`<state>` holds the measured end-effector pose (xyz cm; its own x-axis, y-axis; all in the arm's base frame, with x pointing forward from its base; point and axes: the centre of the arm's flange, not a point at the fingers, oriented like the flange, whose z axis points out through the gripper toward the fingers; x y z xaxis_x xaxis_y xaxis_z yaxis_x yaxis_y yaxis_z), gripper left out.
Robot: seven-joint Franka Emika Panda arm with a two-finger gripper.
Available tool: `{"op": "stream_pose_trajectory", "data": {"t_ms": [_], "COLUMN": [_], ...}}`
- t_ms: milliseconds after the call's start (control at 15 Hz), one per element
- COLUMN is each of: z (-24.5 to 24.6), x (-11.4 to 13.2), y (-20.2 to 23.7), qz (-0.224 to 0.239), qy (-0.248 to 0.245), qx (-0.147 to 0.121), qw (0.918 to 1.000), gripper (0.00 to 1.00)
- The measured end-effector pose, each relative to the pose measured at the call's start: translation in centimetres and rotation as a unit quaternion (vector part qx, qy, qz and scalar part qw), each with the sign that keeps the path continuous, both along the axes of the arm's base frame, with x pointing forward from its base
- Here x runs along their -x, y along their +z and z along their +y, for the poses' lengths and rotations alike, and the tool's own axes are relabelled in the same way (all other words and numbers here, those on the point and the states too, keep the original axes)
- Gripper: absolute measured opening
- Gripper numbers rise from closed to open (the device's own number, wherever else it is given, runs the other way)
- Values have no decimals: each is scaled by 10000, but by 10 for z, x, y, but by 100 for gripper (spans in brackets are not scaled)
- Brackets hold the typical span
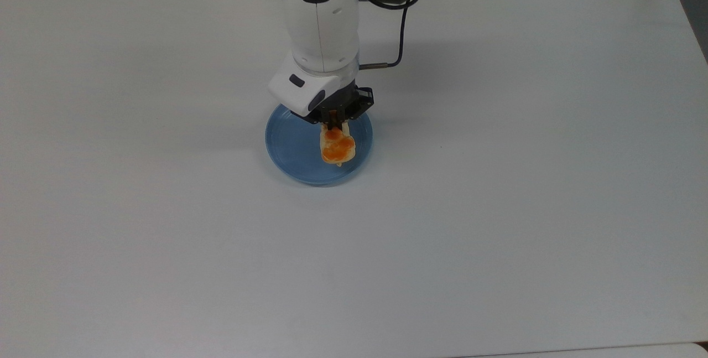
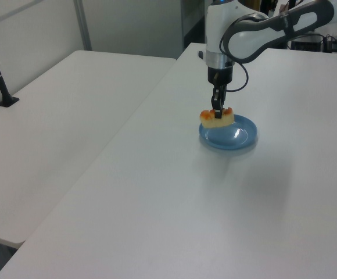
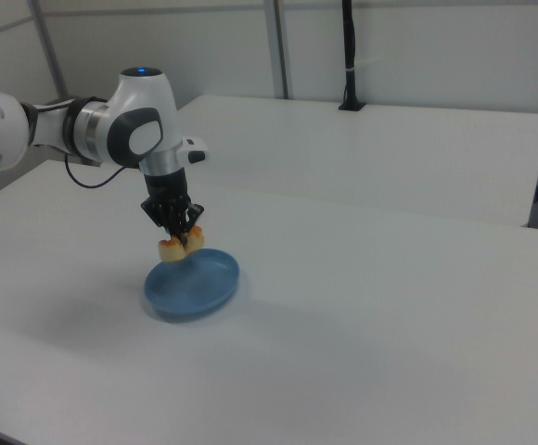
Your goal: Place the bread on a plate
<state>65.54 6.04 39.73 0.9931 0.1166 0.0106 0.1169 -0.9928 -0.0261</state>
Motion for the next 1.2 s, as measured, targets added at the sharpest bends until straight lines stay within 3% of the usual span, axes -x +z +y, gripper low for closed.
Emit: {"op": "stream_pose_trajectory", "data": {"t_ms": [200,266,533,799,1198], "z": [0,0,-1,-1,-5], "x": [5,5,6,9,19], "y": [-11,-16,-20,-25,15], "qz": [-186,-232,-263,-216,-145], "qy": [-3,-7,-22,-27,-55], "qx": [-3,2,8,11,50], "qw": [9998,9997,9997,9998,9999], "gripper": [12,17,62,100,100]}}
